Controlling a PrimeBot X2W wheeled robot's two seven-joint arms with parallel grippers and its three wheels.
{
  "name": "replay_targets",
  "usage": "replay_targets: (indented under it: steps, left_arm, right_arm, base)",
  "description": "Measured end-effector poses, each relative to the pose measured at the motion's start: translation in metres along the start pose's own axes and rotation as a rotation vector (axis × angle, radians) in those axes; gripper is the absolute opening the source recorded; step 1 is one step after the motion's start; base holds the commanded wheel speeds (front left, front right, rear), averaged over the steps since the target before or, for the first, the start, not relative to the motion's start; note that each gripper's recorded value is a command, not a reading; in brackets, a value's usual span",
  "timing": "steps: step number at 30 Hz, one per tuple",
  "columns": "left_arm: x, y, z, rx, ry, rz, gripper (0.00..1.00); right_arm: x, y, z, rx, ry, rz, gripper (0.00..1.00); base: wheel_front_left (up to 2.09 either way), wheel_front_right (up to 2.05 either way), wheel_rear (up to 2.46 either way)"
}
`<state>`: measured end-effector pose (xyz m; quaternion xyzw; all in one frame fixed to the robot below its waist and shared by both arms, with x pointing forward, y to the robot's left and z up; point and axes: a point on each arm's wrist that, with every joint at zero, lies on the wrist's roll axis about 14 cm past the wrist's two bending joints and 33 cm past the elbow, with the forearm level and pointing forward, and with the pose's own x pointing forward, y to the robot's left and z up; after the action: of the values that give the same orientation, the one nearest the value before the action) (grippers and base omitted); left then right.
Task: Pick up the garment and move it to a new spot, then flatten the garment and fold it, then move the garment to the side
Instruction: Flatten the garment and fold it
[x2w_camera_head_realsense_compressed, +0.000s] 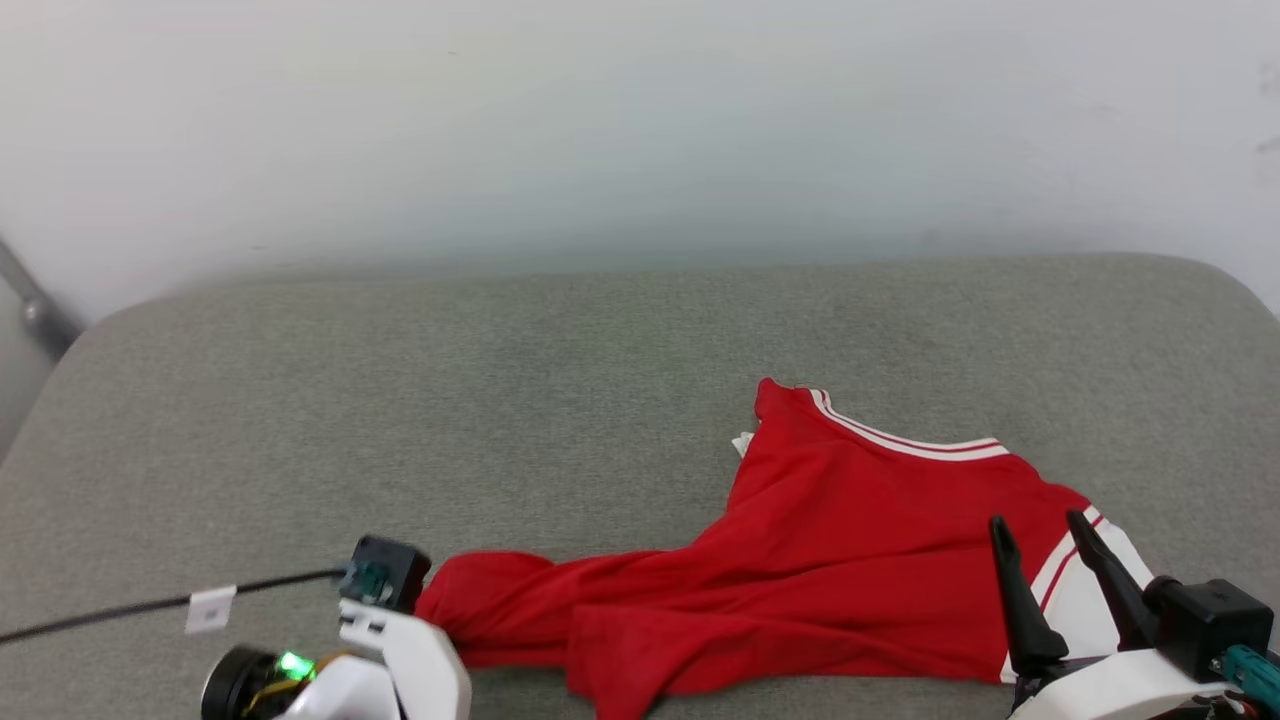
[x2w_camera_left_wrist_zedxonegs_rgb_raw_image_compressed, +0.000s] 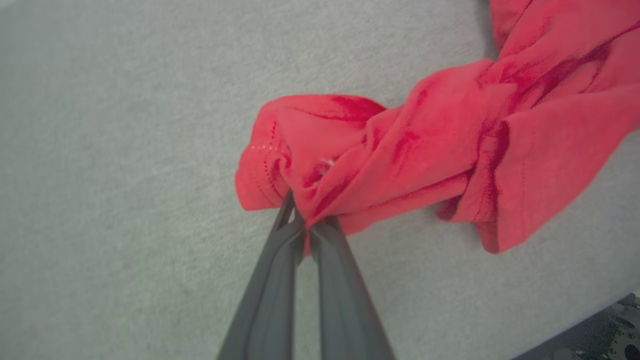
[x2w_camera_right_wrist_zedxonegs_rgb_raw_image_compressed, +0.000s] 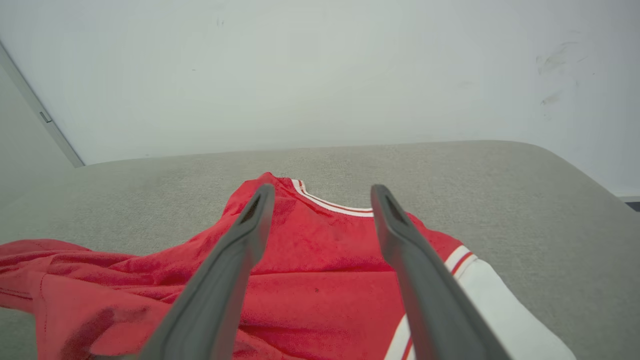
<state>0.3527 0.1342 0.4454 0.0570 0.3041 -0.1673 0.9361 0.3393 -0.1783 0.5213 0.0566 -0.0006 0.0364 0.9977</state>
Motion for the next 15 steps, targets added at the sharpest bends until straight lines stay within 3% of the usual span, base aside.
replay_targets:
  steps: [4,9,10,11,15]
  left_arm:
    - [-0.031,0.012,-0.062,-0.156,0.11,0.083,0.0]
    - [-0.054,0.003,-0.116,-0.318,0.208,0.109,0.0]
    - [-0.055,0.0,-0.121,-0.349,0.207,0.113,0.38]
    - [-0.056,-0.003,-0.125,-0.369,0.207,0.111,1.0]
    - [-0.056,-0.005,-0.117,-0.389,0.133,0.117,1.0]
  right_arm:
    - [0.005,0.015,0.004,-0.009,-0.007,0.049,1.0]
    - [0.01,0.027,0.01,-0.022,-0.019,0.088,1.0]
    - [0.01,0.028,0.011,-0.022,-0.022,0.092,1.0]
    - [0.01,0.03,0.013,-0.023,-0.026,0.096,1.0]
    - [0.009,0.032,0.02,-0.031,-0.045,0.102,1.0]
  base:
    - [0.0,0.0,0.0]
    - [0.0,0.0,0.0]
    - [0.0,0.0,0.0]
    - [0.0,0.0,0.0]
    - [0.0,0.0,0.0]
